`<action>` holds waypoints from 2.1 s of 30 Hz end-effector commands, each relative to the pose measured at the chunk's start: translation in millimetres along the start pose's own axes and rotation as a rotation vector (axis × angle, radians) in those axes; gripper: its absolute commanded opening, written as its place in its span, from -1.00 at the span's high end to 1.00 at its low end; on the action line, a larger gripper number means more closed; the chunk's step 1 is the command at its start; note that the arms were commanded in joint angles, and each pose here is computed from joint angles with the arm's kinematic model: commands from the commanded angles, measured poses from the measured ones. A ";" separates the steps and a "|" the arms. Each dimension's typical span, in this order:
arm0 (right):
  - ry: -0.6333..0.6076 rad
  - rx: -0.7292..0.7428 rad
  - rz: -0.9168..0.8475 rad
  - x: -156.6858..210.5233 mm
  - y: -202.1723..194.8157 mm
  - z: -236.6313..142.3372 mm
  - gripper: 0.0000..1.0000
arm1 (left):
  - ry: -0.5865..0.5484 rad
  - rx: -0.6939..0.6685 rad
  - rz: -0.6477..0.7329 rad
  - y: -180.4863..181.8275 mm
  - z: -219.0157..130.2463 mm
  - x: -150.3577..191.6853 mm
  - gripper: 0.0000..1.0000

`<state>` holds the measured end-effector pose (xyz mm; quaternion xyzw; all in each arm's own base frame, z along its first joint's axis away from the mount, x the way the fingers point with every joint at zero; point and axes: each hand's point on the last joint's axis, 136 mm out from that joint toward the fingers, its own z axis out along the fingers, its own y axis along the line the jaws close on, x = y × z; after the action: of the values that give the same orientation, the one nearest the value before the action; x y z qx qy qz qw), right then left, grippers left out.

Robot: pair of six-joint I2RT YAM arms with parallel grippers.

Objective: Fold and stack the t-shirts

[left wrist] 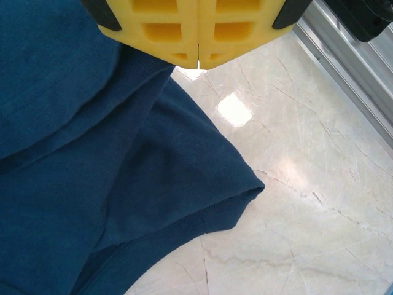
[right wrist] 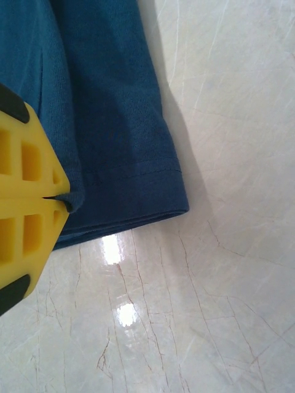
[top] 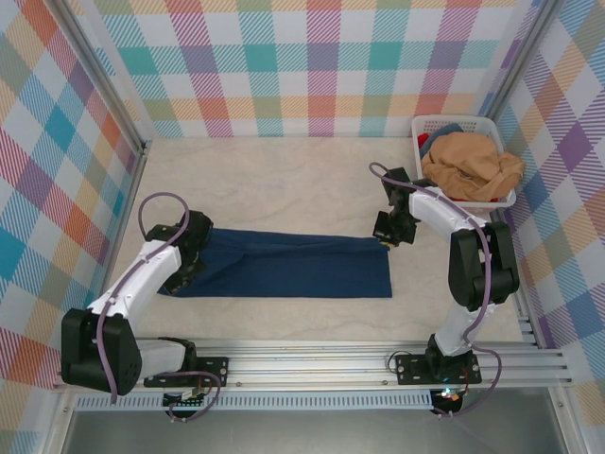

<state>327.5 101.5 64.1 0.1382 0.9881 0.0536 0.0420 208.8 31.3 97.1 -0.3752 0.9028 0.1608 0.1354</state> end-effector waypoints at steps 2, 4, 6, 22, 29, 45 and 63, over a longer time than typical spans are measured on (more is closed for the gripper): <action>0.028 0.042 -0.016 7.2 -8.9 8.0 1.00 | -0.012 -0.032 0.017 -1.2 7.0 2.2 1.00; 0.036 0.048 -0.013 9.7 -11.2 12.8 1.00 | -0.012 -0.037 0.024 -2.6 10.7 2.8 1.00; 0.042 0.052 -0.012 10.9 -12.3 15.6 1.00 | -0.008 -0.035 0.031 -4.9 13.8 4.4 1.00; 0.063 0.068 -0.008 16.2 -16.2 22.0 1.00 | 0.014 -0.075 0.072 -7.8 36.6 15.4 1.00; 0.062 0.073 -0.006 18.4 -17.5 20.0 0.86 | 0.009 -0.100 0.087 -6.3 42.3 16.0 0.71; -0.014 -0.033 0.040 10.3 7.5 -9.1 0.38 | -0.007 0.191 0.191 -100.4 10.0 -37.8 -0.07; -0.005 -0.045 0.024 14.6 13.2 -5.2 0.49 | 0.188 0.256 0.165 -110.4 44.8 -27.7 0.23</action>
<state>313.3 113.2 68.1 0.1447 0.9860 0.0692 0.0452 330.8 -9.7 39.7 -0.2861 0.9532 0.0143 0.0971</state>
